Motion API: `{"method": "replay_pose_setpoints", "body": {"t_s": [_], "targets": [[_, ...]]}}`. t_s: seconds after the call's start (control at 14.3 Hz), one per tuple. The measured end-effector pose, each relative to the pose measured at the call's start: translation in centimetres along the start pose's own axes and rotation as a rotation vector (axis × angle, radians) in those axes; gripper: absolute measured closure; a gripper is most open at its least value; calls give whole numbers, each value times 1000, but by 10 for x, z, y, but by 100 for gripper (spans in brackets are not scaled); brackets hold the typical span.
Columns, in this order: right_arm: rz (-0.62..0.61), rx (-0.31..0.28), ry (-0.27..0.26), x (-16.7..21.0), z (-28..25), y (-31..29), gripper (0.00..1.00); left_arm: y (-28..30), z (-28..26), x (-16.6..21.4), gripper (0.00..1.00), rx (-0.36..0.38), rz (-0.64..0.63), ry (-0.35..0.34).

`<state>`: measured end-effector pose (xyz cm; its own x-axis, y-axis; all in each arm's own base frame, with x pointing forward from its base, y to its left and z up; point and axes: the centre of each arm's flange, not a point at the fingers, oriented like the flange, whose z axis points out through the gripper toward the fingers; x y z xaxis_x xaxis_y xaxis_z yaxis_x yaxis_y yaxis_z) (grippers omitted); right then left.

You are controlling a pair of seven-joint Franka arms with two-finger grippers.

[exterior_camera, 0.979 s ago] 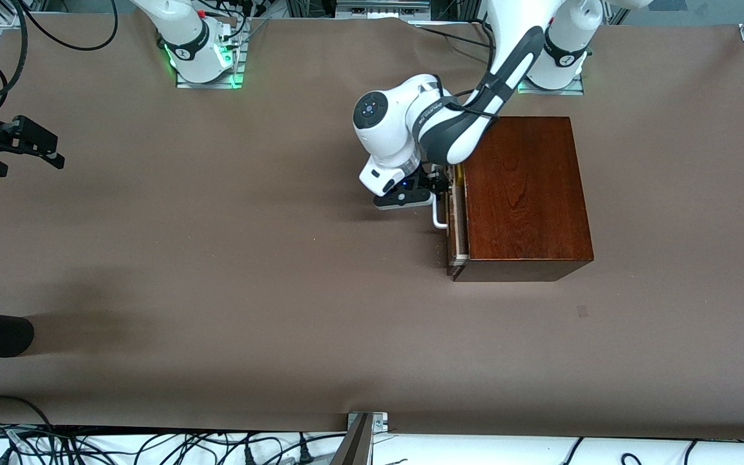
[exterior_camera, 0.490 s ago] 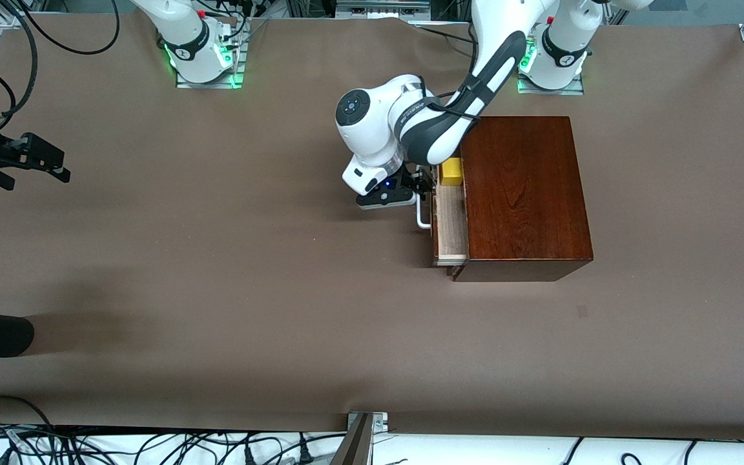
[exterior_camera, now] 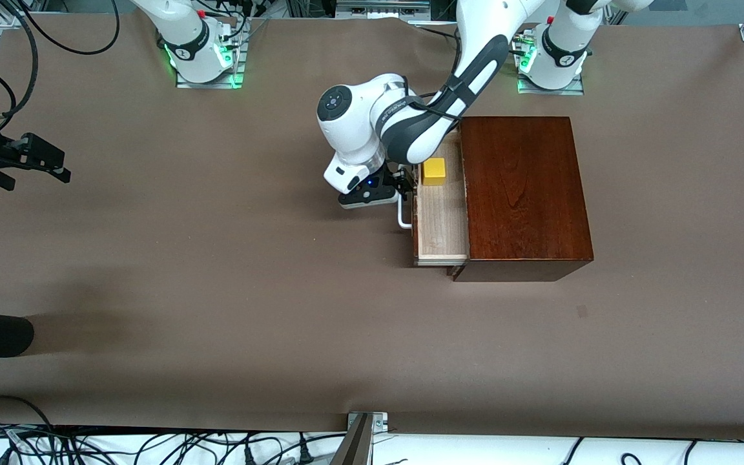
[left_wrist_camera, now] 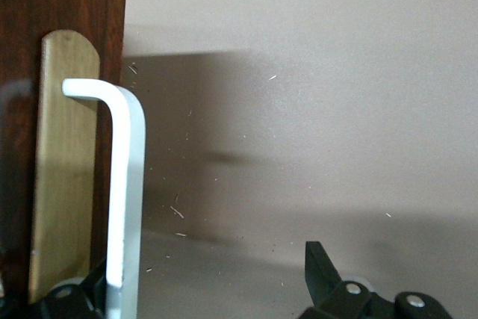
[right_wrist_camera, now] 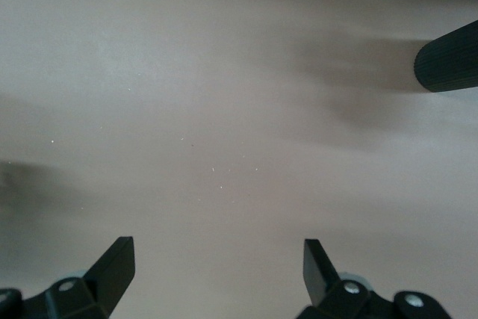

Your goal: Open drawer, take yellow block, close drawer

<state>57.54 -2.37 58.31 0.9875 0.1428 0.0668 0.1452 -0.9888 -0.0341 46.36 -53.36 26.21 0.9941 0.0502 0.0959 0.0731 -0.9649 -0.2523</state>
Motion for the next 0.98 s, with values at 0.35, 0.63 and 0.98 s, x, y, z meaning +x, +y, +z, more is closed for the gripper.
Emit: {"method": "replay_pose_setpoints", "body": {"t_s": [0.35,0.63,0.98], "targets": [[-17,9,-48,0,13,-2,0,-5,-17,7,0,31,-15,-7],[-29,15,-77,-2,15,-9,0,-24,-58,6,0,91,-25,-14],[-32,17,-81,-1,17,-10,0,-58,-110,18,0,104,41,2]]}}
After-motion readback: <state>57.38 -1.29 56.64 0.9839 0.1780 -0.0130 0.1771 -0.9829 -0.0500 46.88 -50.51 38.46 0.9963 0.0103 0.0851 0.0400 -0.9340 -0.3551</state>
